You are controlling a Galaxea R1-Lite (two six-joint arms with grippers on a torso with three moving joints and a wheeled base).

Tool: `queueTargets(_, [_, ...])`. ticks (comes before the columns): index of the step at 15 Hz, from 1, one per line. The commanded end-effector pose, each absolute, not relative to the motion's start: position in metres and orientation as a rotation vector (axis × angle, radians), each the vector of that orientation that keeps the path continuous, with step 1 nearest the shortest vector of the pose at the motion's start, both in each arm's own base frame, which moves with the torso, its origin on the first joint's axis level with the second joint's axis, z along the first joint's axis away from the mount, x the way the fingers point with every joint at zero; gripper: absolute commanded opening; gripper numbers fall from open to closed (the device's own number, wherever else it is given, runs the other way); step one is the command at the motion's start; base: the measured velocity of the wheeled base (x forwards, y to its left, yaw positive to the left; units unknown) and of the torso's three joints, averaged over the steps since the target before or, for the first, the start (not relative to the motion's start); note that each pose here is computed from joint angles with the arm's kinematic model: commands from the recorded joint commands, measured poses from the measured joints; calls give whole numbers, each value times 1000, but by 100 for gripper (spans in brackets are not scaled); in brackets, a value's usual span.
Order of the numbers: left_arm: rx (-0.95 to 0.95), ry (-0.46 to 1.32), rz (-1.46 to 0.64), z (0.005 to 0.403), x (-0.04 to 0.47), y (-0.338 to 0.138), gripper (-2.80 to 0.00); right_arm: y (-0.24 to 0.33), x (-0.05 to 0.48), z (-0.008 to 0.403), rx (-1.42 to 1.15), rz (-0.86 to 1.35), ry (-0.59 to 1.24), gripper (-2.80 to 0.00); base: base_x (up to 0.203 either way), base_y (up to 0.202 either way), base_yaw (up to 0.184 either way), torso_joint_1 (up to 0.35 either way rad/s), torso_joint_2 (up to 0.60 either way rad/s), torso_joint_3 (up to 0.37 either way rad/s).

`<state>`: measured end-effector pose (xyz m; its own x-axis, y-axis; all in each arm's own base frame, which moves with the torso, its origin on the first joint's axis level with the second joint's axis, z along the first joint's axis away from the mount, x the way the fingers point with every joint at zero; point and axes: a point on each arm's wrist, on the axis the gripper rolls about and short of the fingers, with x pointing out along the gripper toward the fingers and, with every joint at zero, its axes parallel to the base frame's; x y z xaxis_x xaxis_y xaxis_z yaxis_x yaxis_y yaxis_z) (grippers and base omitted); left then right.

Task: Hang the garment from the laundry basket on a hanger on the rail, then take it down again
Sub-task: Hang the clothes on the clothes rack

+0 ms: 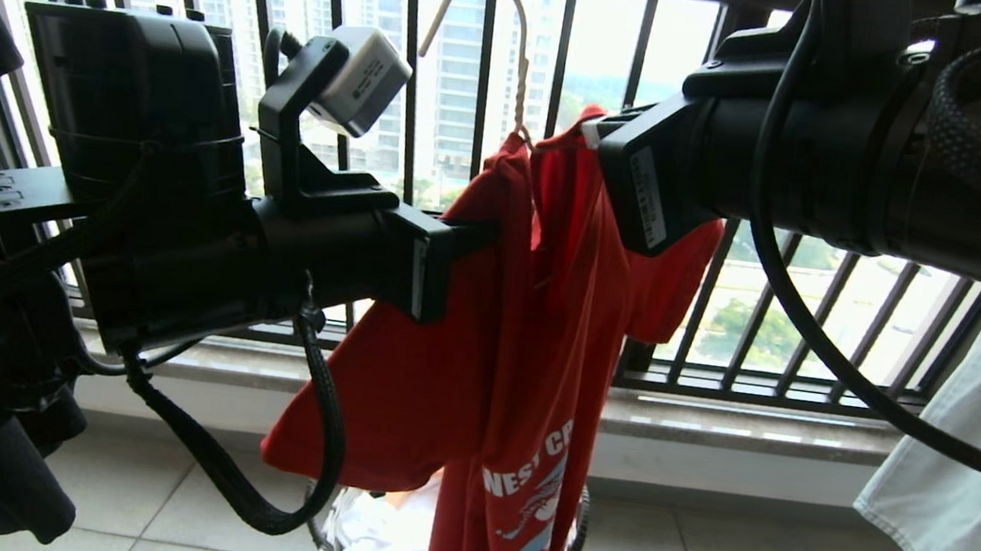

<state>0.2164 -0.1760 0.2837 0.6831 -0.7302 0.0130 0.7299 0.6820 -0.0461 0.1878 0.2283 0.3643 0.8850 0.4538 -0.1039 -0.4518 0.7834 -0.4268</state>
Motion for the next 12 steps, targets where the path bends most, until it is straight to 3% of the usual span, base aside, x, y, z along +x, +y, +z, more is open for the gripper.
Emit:
queueTargets(1, [-51, 10, -819, 282, 218, -178, -280, 237, 189, 363, -464, 487, -5, -280, 0, 0, 0, 0, 0, 0])
queueTargets(12, [-53, 11, -830, 282, 214, -178, -280, 262, 191, 356, -477, 478, 4, -280, 0, 0, 0, 0, 0, 0])
